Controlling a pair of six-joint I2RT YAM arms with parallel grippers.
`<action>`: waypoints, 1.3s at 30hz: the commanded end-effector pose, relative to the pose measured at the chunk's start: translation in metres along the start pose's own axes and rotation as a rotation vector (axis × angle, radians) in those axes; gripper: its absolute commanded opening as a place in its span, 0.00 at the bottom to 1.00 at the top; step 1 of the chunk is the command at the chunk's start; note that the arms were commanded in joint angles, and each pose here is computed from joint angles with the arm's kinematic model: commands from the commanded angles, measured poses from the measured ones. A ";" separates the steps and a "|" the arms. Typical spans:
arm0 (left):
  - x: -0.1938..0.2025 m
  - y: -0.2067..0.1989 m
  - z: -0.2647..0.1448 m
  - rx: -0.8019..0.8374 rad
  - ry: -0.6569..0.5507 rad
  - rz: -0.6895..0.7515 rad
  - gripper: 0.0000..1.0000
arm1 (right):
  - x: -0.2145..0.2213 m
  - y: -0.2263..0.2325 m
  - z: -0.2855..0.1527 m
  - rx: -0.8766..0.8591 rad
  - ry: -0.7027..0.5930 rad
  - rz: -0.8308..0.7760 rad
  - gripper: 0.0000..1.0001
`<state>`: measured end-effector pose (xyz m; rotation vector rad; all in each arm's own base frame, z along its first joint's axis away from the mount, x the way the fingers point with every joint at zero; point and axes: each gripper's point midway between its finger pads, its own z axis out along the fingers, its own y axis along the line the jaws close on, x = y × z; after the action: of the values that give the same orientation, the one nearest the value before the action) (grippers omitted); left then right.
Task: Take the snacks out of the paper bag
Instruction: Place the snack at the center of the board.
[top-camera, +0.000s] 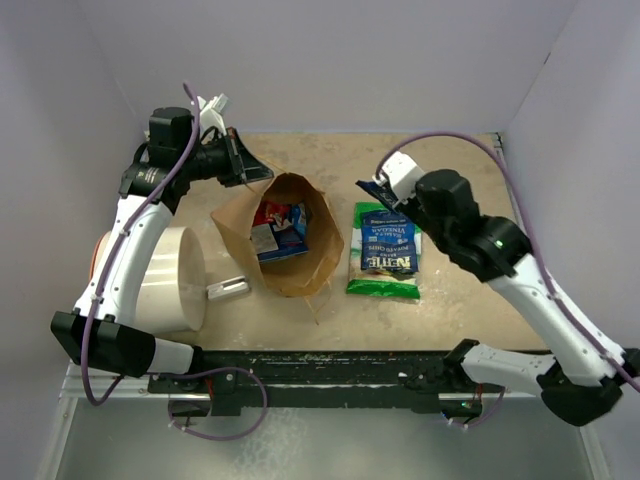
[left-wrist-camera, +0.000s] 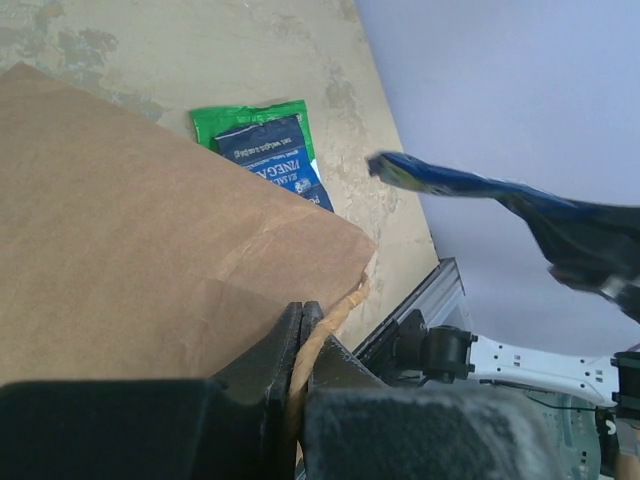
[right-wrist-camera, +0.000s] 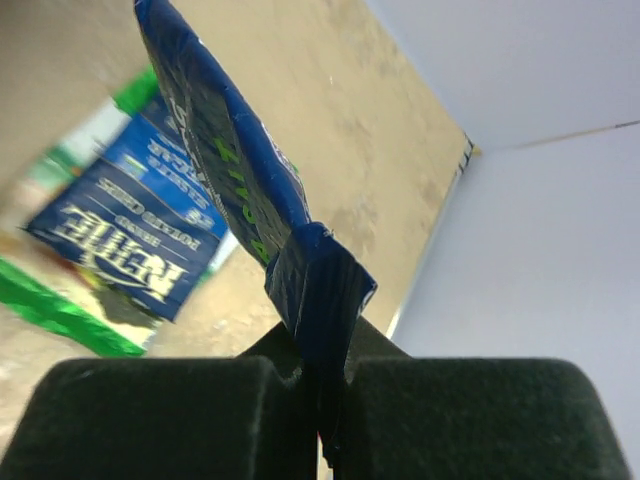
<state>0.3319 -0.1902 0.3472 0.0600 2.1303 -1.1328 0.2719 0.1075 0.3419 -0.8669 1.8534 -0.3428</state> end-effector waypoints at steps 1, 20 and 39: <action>-0.016 -0.010 -0.008 0.012 -0.045 0.069 0.00 | 0.015 -0.012 0.048 0.097 0.088 -0.096 0.00; -0.012 -0.023 -0.012 0.089 -0.045 0.088 0.00 | 0.070 0.018 0.168 0.049 0.251 -0.446 0.00; -0.017 -0.027 -0.007 0.118 -0.040 0.090 0.00 | 0.123 0.106 0.172 -0.250 0.322 -0.432 0.00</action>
<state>0.3270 -0.1973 0.3572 0.1317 2.0920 -1.1930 0.3603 0.1227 0.1342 -1.4858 1.9551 -0.5718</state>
